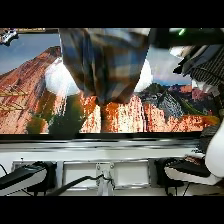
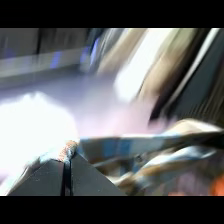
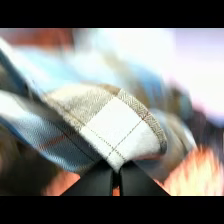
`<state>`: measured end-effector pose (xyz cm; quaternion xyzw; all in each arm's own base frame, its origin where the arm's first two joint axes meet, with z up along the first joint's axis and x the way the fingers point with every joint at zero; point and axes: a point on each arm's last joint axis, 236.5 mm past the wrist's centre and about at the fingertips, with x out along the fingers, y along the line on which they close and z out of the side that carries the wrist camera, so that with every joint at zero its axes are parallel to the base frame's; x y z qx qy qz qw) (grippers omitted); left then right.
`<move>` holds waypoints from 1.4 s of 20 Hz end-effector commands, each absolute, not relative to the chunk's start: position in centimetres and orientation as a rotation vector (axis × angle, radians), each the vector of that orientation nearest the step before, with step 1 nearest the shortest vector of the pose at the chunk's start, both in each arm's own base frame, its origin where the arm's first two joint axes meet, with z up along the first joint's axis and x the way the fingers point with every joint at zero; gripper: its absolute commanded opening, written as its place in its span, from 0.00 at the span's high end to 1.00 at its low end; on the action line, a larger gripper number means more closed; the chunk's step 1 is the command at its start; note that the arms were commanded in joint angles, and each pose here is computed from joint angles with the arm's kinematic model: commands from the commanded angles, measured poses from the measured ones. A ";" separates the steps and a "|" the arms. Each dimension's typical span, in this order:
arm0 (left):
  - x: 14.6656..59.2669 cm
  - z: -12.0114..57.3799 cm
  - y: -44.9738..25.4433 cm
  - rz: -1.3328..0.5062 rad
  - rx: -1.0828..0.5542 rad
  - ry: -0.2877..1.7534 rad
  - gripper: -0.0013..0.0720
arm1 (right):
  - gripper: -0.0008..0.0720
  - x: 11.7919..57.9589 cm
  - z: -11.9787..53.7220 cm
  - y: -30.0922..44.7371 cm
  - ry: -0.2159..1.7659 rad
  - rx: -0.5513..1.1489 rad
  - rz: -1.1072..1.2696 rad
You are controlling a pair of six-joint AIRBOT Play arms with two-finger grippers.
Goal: Fold the clothes and pants, and hang the long-sleeved shirts on hangers.
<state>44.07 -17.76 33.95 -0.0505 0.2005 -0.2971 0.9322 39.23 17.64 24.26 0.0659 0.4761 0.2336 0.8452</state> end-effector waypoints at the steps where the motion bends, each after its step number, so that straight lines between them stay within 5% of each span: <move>1: 43.0 21.7 -16.6 -0.547 -0.083 0.741 0.96 | 0.94 35.0 18.0 17.6 1.374 0.109 0.515; 5: 40.3 12.2 -16.1 -0.517 -0.117 0.931 0.96 | 0.94 39.0 19.6 21.1 1.167 0.153 0.551; 9: 37.9 10.8 -15.3 -0.490 -0.131 0.917 0.96 | 0.95 42.8 22.2 26.0 0.925 0.194 0.606; 16: 29.9 16.5 -13.2 -0.483 -0.089 0.695 0.96 | 0.95 43.4 13.9 36.1 0.996 0.145 0.711; 21: 26.9 14.7 -3.3 -0.094 0.013 0.615 0.96 | 0.95 42.9 13.4 40.7 0.911 0.105 0.767; 24: 26.4 11.8 -3.6 -0.075 -0.100 0.611 0.94 | 0.95 41.4 13.2 42.1 0.908 0.054 0.815; 25: 26.4 11.3 -3.9 -0.077 -0.144 0.614 0.72 | 0.95 40.5 12.9 42.4 0.927 0.034 0.829; 26: 26.5 11.2 -4.0 -0.069 -0.180 0.615 0.38 | 0.95 39.5 12.5 42.5 0.955 0.006 0.846; 27: 26.8 11.5 -4.0 -0.057 -0.216 0.606 0.20 | 0.95 38.1 12.0 42.5 0.995 -0.038 0.870; 28: 27.1 11.9 -3.9 -0.054 -0.231 0.582 0.19 | 0.95 36.3 11.6 42.3 1.048 -0.087 0.906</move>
